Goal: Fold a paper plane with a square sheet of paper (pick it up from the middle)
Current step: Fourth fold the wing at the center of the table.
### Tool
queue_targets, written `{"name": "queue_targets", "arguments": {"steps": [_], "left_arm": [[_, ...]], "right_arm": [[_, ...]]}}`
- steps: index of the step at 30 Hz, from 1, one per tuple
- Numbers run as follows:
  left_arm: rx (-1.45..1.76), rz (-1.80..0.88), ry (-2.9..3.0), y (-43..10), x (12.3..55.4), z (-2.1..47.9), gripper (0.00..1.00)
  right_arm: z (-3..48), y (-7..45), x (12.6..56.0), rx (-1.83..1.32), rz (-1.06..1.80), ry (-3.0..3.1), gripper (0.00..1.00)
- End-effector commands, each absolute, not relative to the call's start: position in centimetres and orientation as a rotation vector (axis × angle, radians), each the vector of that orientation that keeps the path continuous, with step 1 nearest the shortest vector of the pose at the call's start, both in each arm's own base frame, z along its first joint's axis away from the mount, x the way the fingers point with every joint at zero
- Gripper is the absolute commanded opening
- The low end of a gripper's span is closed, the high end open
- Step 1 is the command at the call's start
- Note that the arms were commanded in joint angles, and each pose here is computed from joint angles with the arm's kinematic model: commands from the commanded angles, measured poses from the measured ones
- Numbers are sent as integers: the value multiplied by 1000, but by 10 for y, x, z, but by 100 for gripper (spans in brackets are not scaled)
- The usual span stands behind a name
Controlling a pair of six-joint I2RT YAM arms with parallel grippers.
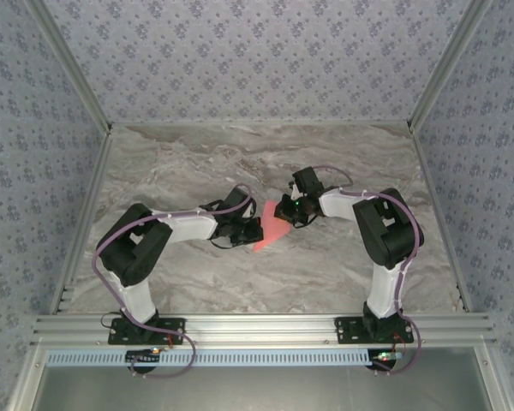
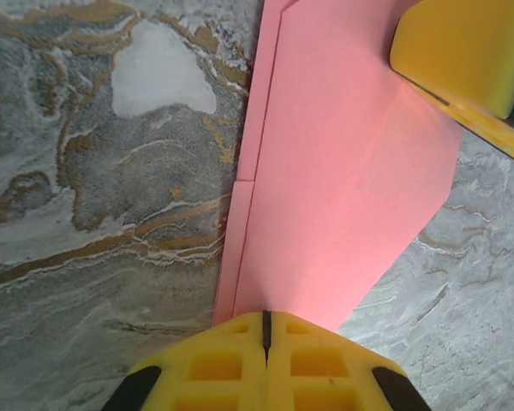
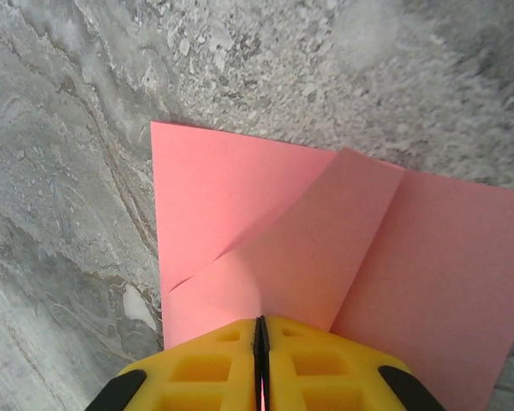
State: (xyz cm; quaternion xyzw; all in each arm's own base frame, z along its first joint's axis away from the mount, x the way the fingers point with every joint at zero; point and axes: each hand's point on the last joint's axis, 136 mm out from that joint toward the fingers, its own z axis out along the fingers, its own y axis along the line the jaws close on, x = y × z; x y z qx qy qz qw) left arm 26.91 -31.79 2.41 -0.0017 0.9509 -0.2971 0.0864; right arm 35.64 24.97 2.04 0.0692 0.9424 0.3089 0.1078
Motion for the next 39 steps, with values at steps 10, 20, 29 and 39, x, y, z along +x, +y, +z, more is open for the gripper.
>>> {"name": "queue_targets", "arguments": {"steps": [10, 20, 29, 39], "left_arm": [[68, -892, 2784, -326, 280, 46, 0], [110, -945, 2729, -346, 299, 58, 2], [73, -839, 2813, -337, 299, 29, 2], [50, -739, 2852, -322, 294, 15, 0]], "right_arm": [[1, 232, 356, 246, 803, 2828, 11], [-2, 234, 354, 255, 811, 2838, 11], [0, 235, 354, 251, 827, 2836, 11], [36, 249, 364, 116, 952, 2733, 10]]}}
